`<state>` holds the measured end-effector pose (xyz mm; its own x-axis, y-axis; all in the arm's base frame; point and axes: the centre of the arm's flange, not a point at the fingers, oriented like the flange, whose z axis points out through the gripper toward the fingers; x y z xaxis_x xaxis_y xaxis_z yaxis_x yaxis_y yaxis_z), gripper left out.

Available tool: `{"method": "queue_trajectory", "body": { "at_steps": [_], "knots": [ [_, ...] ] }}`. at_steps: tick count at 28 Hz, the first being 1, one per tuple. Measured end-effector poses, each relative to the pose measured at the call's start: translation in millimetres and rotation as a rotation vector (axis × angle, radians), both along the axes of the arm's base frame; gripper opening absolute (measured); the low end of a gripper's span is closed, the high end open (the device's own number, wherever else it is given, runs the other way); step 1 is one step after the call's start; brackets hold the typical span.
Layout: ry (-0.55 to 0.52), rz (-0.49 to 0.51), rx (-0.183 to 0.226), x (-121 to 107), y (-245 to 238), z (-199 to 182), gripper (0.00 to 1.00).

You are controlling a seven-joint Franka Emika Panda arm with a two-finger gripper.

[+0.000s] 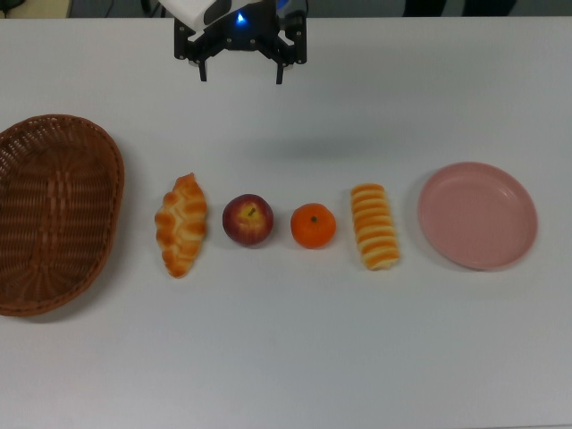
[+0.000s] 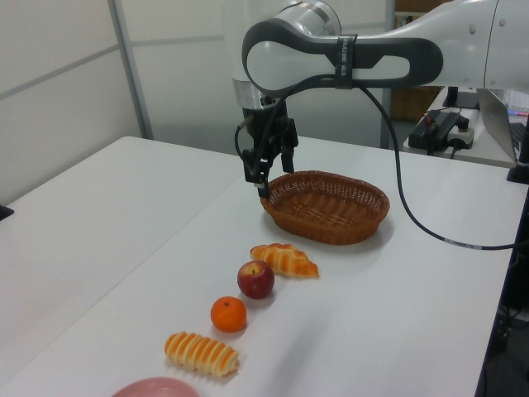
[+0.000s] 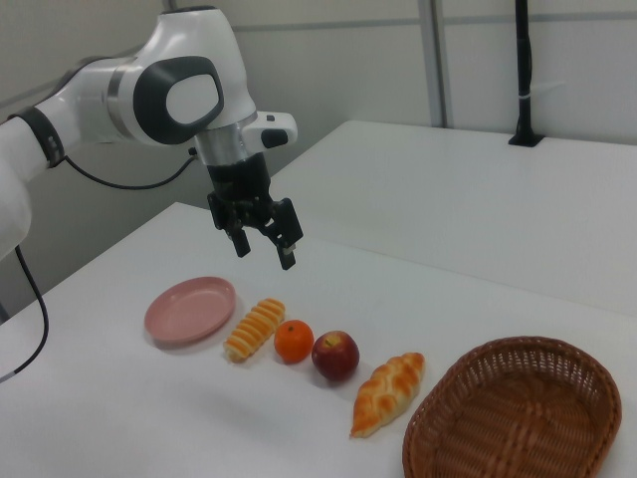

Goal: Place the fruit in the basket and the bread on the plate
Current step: 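Move the gripper down toward the red apple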

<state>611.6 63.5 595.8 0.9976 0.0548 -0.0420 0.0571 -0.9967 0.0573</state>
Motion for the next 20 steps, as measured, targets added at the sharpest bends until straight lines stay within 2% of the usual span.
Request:
{"method": "queue_trajectory", "body": {
  "at_steps": [4, 10, 16, 20],
  "knots": [
    [-0.001, 0.011, -0.001, 0, 0, -2, 1.00],
    [-0.007, 0.029, -0.005, 34, 4, -68, 1.00],
    [0.023, 0.041, -0.015, 52, 7, -123, 1.00],
    [0.045, 0.067, -0.053, 58, 13, -152, 1.00]
  ]
}}
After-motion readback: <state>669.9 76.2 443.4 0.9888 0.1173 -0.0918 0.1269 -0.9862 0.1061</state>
